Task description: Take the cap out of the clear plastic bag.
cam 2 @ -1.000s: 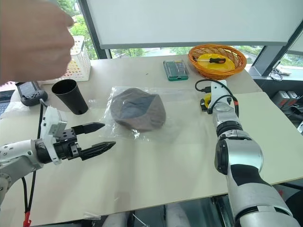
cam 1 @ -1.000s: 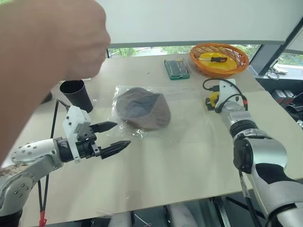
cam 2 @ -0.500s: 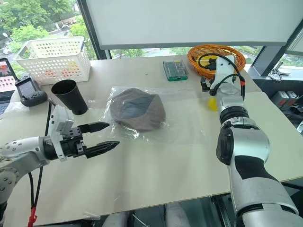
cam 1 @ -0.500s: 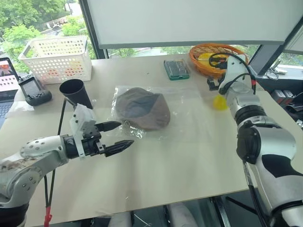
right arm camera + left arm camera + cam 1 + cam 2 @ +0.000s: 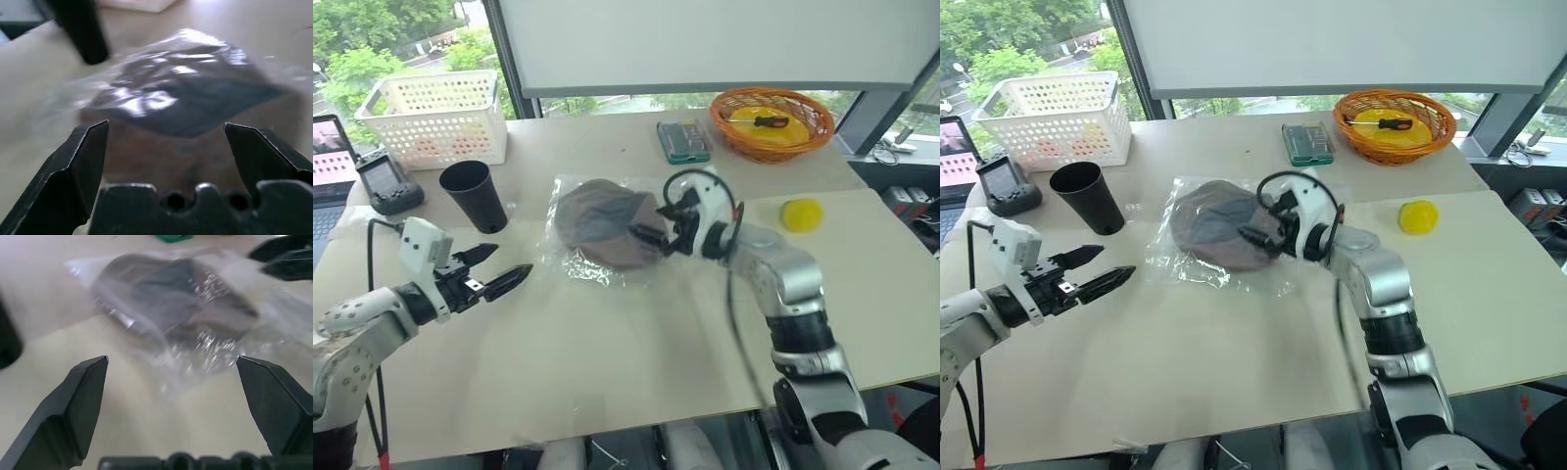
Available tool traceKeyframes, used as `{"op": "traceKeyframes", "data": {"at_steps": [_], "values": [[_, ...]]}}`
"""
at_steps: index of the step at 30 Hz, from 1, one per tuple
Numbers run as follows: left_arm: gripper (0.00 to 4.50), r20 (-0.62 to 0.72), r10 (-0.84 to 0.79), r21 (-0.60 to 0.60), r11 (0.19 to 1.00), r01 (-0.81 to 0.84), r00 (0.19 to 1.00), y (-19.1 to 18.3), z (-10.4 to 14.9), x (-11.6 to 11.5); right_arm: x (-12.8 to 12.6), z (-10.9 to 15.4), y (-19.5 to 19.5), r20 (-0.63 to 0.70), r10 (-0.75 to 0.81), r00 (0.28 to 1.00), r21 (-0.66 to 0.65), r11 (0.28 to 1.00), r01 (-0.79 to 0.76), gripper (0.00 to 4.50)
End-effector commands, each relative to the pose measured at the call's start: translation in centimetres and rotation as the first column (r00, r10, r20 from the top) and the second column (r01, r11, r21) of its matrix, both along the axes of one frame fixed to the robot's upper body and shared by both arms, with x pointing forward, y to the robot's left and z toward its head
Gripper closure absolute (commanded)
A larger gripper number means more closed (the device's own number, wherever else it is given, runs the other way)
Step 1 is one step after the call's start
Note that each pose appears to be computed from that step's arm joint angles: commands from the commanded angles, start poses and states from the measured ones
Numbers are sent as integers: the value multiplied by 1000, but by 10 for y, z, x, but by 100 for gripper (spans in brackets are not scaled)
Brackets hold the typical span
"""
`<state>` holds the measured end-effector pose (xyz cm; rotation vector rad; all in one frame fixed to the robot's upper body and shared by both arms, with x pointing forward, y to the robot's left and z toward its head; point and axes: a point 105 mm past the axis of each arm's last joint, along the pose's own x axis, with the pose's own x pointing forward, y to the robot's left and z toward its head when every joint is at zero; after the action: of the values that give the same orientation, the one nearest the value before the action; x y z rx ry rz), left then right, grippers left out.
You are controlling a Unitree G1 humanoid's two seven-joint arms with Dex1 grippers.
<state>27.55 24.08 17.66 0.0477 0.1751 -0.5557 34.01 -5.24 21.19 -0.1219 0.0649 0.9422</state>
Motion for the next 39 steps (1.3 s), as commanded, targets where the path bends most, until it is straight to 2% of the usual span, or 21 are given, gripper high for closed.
{"op": "traceKeyframes", "data": {"at_steps": [1,4,6,8,17,23,26,30,34,39], "values": [[0,42,-1,15,1000,0,999,5,9,-2,-30,10,12,75,103,992,-43,994,-100,0],[0,31,-23,-7,1000,23,999,-2,6,-1,-37,2,11,83,124,989,-93,989,-116,0],[0,20,-42,-10,999,43,999,-8,-1,2,-43,-16,7,117,148,982,-242,963,-116,0],[0,16,-53,-12,999,53,998,-12,-5,4,-48,-27,5,122,174,977,-315,940,-129,0],[0,11,-79,-37,996,79,997,-26,-10,19,-34,-38,27,205,84,975,-339,941,-10,0],[0,22,-36,-30,999,37,999,-10,-4,23,-37,-48,77,261,214,941,-369,923,-108,0],[0,23,-36,-26,999,37,999,-10,-2,20,-30,-47,94,309,239,921,-379,919,-112,0],[0,26,-20,-29,999,20,999,-6,0,14,-3,-59,117,422,232,877,-483,876,0,0],[0,32,-3,-35,999,4,999,-4,3,8,18,-75,130,493,193,849,-528,841,115,0],[0,33,12,-34,999,-11,999,-2,4,4,31,-101,142,479,170,861,-569,807,157,0]]}}
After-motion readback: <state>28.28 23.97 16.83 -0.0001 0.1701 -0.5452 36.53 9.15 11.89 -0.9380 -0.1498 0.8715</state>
